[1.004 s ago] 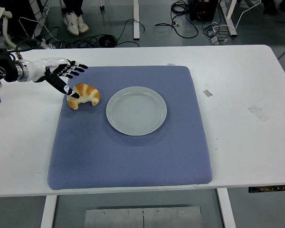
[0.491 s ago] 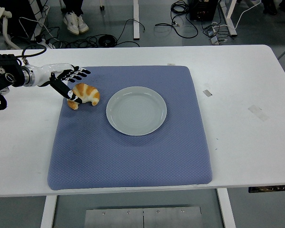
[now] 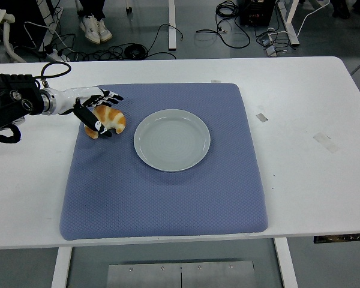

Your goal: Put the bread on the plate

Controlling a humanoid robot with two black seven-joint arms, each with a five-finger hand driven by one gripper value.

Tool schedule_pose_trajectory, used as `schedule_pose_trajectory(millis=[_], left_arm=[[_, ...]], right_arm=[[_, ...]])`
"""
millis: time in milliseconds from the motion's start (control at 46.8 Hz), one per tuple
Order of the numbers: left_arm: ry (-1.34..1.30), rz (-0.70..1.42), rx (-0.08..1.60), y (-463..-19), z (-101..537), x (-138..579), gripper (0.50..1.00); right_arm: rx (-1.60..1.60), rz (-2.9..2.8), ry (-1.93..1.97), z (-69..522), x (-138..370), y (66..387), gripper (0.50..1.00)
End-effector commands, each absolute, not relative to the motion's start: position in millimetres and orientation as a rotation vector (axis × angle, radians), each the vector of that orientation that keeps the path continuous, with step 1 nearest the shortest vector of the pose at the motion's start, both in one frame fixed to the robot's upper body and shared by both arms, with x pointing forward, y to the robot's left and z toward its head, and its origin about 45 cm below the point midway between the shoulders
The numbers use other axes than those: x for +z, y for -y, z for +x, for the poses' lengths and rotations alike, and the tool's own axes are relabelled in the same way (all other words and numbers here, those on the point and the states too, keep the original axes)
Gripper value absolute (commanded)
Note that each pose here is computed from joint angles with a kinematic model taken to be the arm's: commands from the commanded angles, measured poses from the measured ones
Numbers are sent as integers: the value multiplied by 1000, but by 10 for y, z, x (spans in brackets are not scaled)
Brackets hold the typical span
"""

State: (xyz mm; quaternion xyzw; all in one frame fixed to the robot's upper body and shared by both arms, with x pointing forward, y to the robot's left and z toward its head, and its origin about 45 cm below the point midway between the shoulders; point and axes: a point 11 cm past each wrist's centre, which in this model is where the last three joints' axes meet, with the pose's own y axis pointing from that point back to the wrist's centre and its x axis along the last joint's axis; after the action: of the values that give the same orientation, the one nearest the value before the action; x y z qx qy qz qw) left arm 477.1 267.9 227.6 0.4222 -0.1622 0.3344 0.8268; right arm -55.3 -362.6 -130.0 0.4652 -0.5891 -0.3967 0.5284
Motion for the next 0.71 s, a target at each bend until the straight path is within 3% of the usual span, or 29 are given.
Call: schedule_pose_trajectory(millis=[0,85,214,299,406,684], left_arm=[[346,895,711,-2676,4774,2284,921],[348,895,711,-2674,4778,2291,884],[344,897,709,-2693,4776,2300,722],[343,895,707,-2696,4776,2308,672],[344,895,707,-2701,4779,2317,645],[346,894,708,-2701,4784,2332,645]], right_arm=[[-948,1111,1407,-553,-1300,3626,1000],[-948,1111,1407,-553,-1300,3626,1000],[-948,1111,1407,-553,-1300,3626,1000],[-948,1111,1407,-553,-1300,3626,1000],[-948,1111,1407,-553,-1300,3626,1000],[-948,1111,1407,-553,-1300,3626,1000]])
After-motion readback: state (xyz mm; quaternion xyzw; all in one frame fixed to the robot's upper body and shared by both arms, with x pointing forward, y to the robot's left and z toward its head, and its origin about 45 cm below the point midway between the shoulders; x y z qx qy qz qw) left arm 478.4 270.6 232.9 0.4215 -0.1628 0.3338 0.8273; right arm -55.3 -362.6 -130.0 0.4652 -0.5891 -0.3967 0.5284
